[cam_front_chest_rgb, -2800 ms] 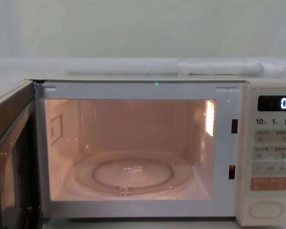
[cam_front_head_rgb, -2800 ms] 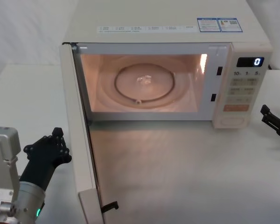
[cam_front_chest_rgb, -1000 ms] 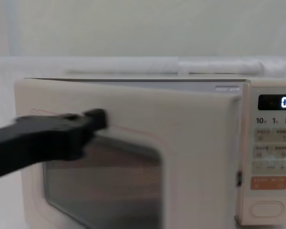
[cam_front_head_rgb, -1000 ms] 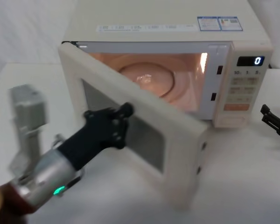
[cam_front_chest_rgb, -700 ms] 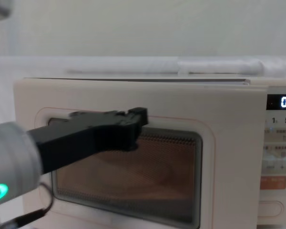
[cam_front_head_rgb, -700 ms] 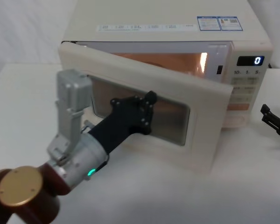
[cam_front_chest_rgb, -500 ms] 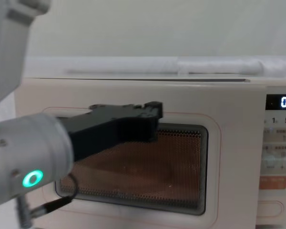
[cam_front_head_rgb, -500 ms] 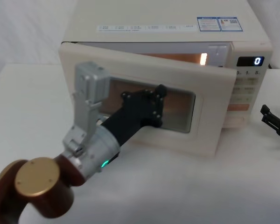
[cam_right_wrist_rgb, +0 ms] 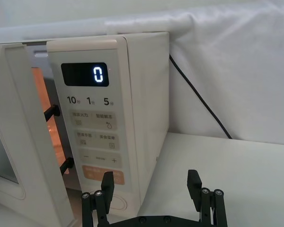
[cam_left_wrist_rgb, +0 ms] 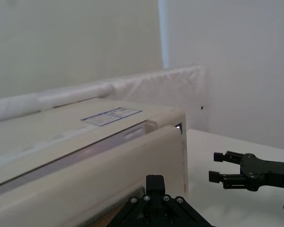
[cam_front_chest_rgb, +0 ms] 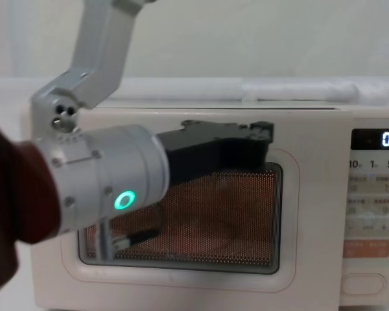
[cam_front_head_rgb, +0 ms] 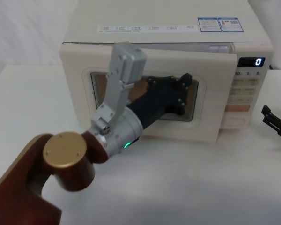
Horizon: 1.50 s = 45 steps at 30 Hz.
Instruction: Press the button to open the microwave door with one hand; close the microwave door with the other hand.
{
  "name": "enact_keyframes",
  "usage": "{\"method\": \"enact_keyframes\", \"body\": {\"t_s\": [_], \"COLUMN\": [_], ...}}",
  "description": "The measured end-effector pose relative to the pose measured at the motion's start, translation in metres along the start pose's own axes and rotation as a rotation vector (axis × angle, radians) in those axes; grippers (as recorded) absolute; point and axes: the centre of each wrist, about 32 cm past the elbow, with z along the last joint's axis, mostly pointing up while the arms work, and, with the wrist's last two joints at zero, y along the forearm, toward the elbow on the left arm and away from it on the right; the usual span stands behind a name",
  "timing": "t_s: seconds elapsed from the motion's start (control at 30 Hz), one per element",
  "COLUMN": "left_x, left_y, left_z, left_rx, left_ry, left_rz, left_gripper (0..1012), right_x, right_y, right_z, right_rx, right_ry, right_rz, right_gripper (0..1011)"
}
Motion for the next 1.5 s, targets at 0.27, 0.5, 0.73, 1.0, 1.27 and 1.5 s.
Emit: {"method": "enact_keyframes", "body": {"t_s": [0.27,0.5,0.73,1.0,1.27,1.5], "left_x": [0.0018,0.0012,-0.0012,-0.0044,-0.0045,-0.0047], "left_y": [-0.024,-0.038,-0.049,-0.06,-0.065,-0.068], "left_z": [0.004,0.005,0.005,-0.001,-0.006,-0.008], "left_rx": [0.014,0.024,0.027,0.032,0.028,0.026], "left_ry": [-0.061,-0.108,-0.132,-0.151,-0.163,-0.171], "left_rz": [-0.05,-0.07,-0.069,-0.049,-0.016,0.025], "left_gripper": [0,0,0,0,0,0], "right_x": [0.0,0.0,0.0,0.0,0.0,0.0], "right_y": [0.0,0.0,0.0,0.0,0.0,0.0], "right_z": [0.0,0.0,0.0,0.0,0.0,0.0], "right_rx": [0.0,0.0,0.0,0.0,0.0,0.0], "right_ry": [0.0,0.0,0.0,0.0,0.0,0.0], "right_rz": [0.0,0.0,0.0,0.0,0.0,0.0], "right_gripper": [1002,1002,1002,1002,1002,1002]}}
